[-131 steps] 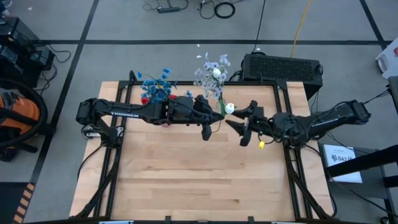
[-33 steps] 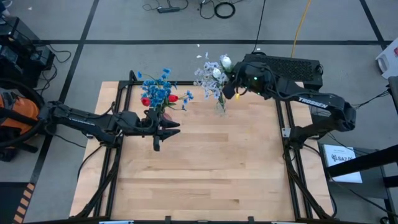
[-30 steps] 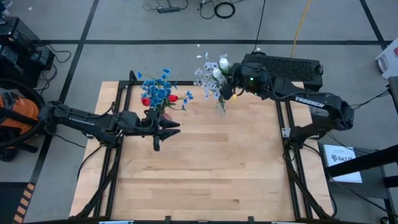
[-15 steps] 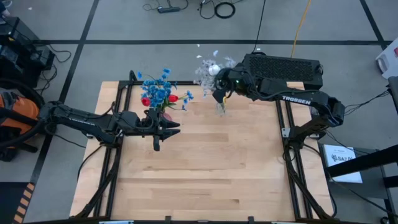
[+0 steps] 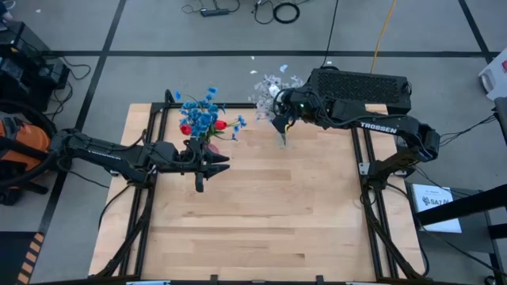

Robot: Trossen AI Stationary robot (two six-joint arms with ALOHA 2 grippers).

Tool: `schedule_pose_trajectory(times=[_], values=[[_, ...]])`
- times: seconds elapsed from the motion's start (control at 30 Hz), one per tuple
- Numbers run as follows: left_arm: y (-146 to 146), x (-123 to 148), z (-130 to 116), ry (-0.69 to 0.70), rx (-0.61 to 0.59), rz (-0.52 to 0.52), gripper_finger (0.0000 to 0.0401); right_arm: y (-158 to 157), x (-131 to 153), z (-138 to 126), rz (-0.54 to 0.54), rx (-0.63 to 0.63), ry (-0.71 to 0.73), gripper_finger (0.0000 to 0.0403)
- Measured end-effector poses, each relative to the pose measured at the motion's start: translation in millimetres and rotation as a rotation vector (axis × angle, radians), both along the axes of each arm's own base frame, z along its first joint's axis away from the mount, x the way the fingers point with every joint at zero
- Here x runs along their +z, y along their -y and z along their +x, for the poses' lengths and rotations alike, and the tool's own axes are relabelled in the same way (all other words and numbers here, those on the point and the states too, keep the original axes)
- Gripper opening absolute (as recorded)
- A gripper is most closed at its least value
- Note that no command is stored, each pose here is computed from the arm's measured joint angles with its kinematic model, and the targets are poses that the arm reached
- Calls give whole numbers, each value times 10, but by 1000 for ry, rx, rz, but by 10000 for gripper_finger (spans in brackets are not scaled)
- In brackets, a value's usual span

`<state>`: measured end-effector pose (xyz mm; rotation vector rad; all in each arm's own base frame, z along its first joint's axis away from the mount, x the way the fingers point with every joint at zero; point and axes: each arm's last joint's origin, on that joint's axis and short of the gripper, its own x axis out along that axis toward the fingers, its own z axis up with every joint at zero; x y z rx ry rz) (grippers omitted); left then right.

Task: Sort flowers into vase by color
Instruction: Put the white tulip into the transparent vase

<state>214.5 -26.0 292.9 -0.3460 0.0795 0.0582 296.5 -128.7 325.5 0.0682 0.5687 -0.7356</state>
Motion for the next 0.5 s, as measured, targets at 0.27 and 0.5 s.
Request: schedule_pose_trajectory(times=[0.27, 0.5], values=[[0, 0, 0, 0, 0, 0, 138, -35, -7, -68, 38, -9, -35, 119], [-1, -3, 0, -1, 4, 1, 138, -156, 189, -263, 49, 12, 5, 175]])
